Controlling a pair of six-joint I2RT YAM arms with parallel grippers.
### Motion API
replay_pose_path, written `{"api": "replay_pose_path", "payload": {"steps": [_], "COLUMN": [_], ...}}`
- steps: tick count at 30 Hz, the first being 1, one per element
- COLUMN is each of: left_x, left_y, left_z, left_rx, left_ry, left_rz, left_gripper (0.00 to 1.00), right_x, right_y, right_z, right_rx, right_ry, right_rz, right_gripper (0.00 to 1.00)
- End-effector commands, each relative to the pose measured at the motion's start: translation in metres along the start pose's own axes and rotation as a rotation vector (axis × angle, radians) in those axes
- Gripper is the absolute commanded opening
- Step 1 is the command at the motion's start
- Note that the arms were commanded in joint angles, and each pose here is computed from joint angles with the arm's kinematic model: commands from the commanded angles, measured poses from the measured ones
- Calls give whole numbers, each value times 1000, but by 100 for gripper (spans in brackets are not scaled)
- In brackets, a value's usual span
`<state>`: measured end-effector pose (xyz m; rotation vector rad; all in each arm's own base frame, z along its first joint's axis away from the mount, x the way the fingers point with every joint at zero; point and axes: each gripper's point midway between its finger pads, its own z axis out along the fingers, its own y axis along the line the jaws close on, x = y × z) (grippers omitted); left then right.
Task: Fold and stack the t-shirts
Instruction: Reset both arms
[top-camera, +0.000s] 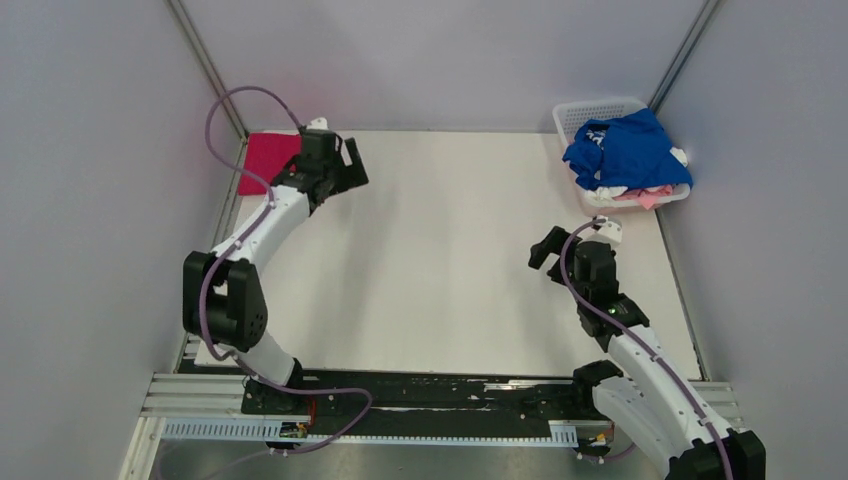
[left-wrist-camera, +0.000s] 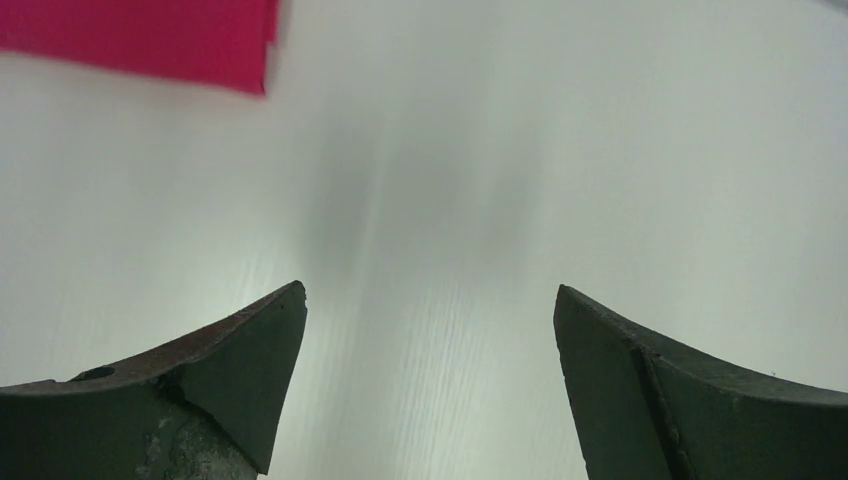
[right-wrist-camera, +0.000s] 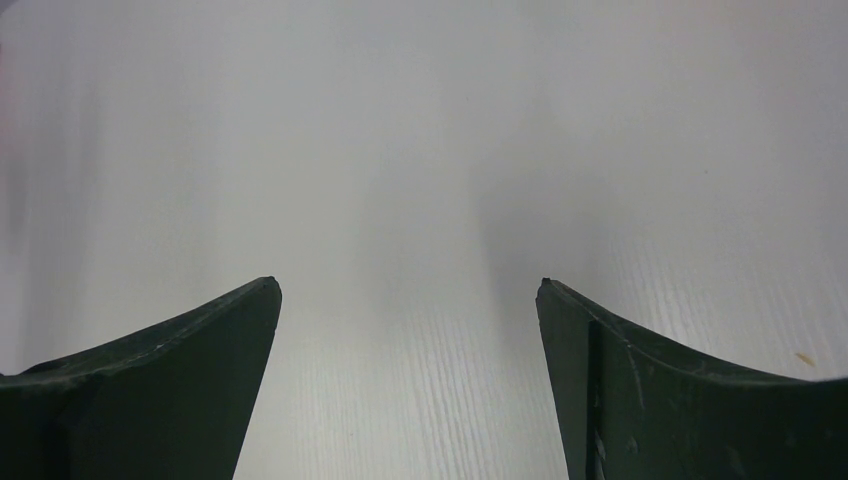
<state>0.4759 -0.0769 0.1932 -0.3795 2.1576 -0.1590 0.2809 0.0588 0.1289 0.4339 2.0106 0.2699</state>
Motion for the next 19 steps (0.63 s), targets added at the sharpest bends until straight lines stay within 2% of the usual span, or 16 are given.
{"api": "replay_pose_path", "payload": {"steps": [1,4,6,8,13,19], "left_x": [58,121,146,161,153,150], "left_y": [-8,-9,-7,5,4,9], "left_z": [-37,-60,-68,-74,-85,-93], "left_rx": [47,87,128,98,126,116], "left_ry": [36,108,155,188,150,133], "left_rz": [-50,6,36,52,34,29], "left_gripper": [100,100,100,100,100,100], "right_x": [-16,-10,-6,-6,-17,-10], "right_y": [16,16,17,17,18,21], "right_z": [-10,-13,-15,-17,-22,-24], "right_rx": [-69,-86,-102,-109,-117,-161], "right_ry": [-40,-34,-27,-34,-93,-79], "right_rz": [66,78,84,96,132,110], "right_gripper": [100,100,100,100,100,100]}}
